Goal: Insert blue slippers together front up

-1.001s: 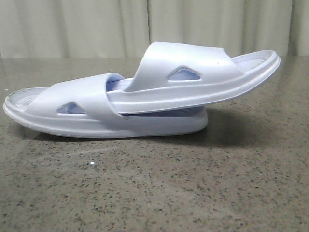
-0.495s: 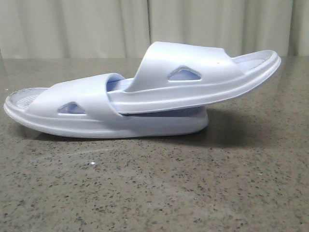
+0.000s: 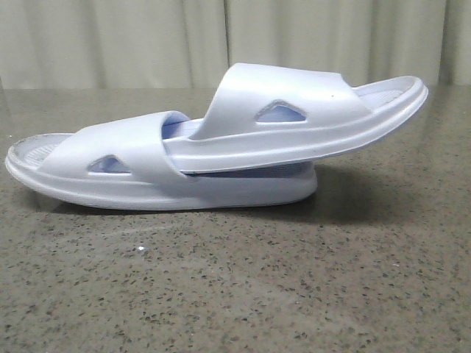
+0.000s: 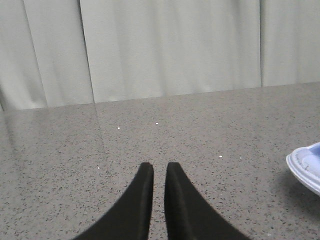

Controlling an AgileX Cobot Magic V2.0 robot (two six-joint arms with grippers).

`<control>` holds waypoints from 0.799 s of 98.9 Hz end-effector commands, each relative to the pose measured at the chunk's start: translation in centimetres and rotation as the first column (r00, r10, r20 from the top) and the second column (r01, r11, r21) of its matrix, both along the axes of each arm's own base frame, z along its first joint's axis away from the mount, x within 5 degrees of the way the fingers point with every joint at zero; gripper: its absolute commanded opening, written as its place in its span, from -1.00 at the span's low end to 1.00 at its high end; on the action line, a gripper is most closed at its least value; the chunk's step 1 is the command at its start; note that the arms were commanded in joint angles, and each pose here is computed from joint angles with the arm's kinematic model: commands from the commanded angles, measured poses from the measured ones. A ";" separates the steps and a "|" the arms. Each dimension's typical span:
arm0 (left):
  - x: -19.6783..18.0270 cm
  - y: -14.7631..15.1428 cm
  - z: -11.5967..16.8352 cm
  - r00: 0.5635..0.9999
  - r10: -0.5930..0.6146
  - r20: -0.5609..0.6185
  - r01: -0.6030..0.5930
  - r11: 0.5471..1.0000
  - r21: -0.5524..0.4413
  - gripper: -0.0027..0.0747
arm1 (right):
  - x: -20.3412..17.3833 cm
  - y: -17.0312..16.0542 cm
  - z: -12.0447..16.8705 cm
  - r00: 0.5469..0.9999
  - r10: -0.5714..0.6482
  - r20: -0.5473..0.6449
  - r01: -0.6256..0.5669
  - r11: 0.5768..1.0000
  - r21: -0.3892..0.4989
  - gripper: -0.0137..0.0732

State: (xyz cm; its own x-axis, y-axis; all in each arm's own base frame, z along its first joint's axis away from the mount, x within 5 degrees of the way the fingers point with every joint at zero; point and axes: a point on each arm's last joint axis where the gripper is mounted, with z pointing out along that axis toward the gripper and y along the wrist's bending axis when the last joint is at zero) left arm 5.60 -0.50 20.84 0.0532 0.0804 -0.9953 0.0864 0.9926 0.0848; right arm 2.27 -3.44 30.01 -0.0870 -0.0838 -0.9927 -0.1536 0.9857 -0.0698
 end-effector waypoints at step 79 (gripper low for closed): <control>-0.3 0.0 0.5 0.996 -0.006 0.088 0.008 1.000 -0.019 -0.89 | -0.5 0.3 1.7 0.989 0.049 0.143 -0.052 0.998 0.021 -0.93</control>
